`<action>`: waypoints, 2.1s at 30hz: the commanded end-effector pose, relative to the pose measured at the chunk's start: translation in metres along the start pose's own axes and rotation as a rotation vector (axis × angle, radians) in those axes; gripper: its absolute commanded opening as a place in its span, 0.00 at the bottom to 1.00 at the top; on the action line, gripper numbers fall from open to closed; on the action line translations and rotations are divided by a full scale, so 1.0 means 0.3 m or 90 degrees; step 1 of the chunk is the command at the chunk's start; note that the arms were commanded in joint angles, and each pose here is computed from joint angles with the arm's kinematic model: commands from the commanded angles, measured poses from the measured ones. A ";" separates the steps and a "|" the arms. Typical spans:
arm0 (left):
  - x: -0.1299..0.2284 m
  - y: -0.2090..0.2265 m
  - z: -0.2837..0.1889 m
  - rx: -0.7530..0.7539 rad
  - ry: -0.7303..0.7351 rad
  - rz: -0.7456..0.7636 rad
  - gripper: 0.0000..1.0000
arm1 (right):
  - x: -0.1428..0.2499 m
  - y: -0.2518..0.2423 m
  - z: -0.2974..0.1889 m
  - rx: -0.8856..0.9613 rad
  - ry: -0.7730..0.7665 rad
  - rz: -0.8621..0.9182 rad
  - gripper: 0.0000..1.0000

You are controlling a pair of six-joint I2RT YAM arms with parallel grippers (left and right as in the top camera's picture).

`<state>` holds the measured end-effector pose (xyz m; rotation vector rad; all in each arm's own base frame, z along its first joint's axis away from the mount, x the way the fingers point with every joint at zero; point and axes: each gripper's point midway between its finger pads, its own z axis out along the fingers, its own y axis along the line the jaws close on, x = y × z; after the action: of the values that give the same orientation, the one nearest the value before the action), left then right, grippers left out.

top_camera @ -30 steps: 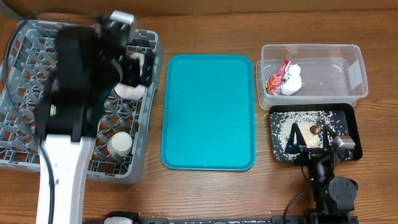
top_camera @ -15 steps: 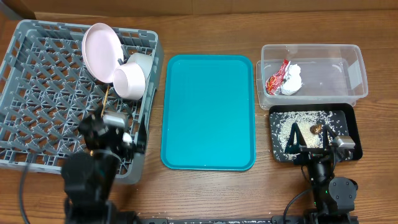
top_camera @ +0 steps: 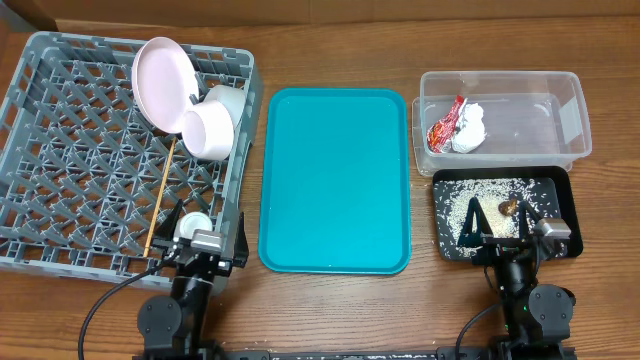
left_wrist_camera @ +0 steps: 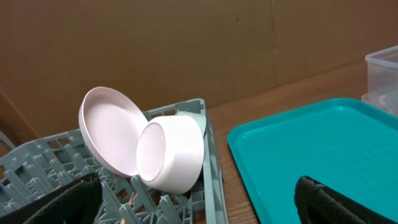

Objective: Sort waste into correct bins and load items into the dishwasher

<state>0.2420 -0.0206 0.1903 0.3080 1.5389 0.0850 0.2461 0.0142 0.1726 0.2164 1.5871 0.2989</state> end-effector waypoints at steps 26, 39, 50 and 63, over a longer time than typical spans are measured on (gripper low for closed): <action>0.098 -0.014 0.008 0.003 0.038 0.003 1.00 | 0.006 -0.003 0.000 0.000 -0.002 0.002 1.00; 0.098 -0.014 0.008 0.003 0.038 0.003 1.00 | 0.006 -0.003 0.000 0.000 -0.002 0.002 1.00; 0.098 -0.014 0.008 0.003 0.038 0.003 1.00 | 0.006 -0.003 0.000 0.000 -0.002 0.002 1.00; 0.098 -0.014 0.008 0.003 0.038 0.003 1.00 | 0.006 -0.003 0.000 0.000 -0.002 0.002 1.00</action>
<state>0.2448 -0.0204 0.1608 0.3219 1.6028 0.0834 0.2461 0.0142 0.1726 0.2164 1.5871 0.2989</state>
